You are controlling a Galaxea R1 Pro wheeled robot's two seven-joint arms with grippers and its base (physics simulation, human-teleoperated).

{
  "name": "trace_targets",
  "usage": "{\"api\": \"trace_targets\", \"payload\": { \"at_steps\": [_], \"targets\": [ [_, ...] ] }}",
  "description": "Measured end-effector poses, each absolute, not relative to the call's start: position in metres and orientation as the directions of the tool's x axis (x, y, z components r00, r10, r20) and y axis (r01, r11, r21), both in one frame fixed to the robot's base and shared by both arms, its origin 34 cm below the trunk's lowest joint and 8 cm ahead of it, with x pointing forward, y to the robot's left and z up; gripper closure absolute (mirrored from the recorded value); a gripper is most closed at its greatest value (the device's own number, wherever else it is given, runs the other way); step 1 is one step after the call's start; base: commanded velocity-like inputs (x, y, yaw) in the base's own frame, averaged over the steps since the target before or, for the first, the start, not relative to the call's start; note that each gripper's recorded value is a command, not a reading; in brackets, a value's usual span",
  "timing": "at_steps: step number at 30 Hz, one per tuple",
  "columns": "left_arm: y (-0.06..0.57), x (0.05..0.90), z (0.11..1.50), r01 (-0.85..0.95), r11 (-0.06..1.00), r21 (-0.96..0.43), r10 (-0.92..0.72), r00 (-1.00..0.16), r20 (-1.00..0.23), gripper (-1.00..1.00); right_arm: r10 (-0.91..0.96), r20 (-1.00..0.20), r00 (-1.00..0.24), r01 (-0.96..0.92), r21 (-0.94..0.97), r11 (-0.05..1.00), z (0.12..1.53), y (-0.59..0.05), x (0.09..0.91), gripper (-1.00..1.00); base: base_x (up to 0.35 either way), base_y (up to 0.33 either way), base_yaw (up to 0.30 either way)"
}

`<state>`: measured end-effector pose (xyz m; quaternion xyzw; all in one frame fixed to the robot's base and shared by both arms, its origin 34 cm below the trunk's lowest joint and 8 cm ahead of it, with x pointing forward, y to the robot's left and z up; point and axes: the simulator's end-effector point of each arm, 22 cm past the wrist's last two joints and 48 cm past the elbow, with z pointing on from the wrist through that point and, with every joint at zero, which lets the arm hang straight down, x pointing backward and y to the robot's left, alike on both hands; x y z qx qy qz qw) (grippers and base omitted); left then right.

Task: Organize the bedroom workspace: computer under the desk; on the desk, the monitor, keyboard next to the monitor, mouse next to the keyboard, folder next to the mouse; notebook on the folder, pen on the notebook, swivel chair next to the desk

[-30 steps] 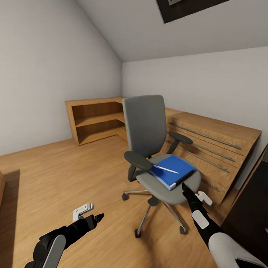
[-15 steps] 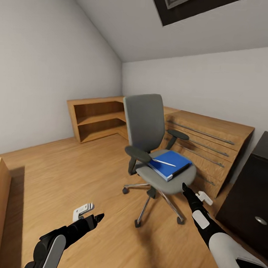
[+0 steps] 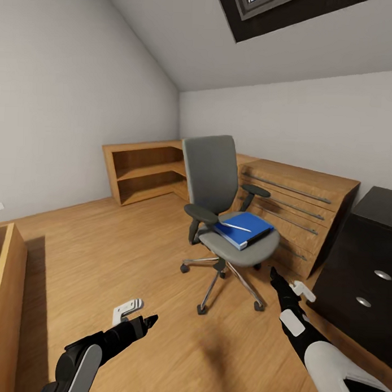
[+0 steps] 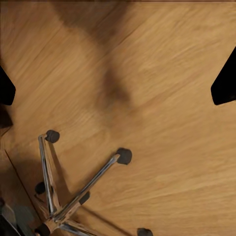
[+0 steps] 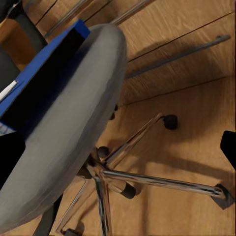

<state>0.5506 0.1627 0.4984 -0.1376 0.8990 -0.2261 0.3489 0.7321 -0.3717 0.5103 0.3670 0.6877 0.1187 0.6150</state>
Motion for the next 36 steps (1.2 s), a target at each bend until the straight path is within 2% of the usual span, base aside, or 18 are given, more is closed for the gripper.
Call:
{"api": "trace_targets", "payload": {
  "at_steps": [10, 13, 20, 25, 36],
  "targets": [
    [0.132, 0.542, 0.491, -0.039, 0.875, -0.483, -0.337, -0.765, -0.549, -1.0, 0.587, -0.803, 0.1, 0.437, 0.566, 0.699, 0.51, -0.383, 0.713, -1.0, -0.008, 0.0, 0.0],
    [0.134, 0.538, 0.477, -0.05, 0.896, -0.442, -0.312, -0.78, -0.543, -1.0, 0.569, -0.82, 0.057, 0.471, 0.524, 0.709, 0.484, -0.357, 0.691, -1.0, 0.0, 0.0, 0.0],
    [0.155, 0.542, 0.461, -0.071, 0.941, -0.33, -0.266, -0.756, -0.598, -1.0, 0.496, -0.868, 0.028, 0.491, 0.444, 0.749, 0.475, -0.351, 0.658, -1.0, 0.0, 0.0, 0.0],
    [0.161, 0.515, 0.417, -0.106, 0.953, -0.285, -0.25, -0.807, -0.535, -1.0, 0.447, -0.894, -0.027, 0.499, 0.375, 0.781, 0.451, -0.343, 0.611, -1.0, 0.0, 0.0, 0.0],
    [0.179, 0.472, 0.369, -0.168, 0.961, -0.218, -0.258, -0.829, -0.496, -1.0, 0.388, -0.919, -0.069, 0.534, 0.295, 0.792, 0.439, -0.346, 0.542, -1.0, 0.0, 0.0, 0.0]
  ]
}}
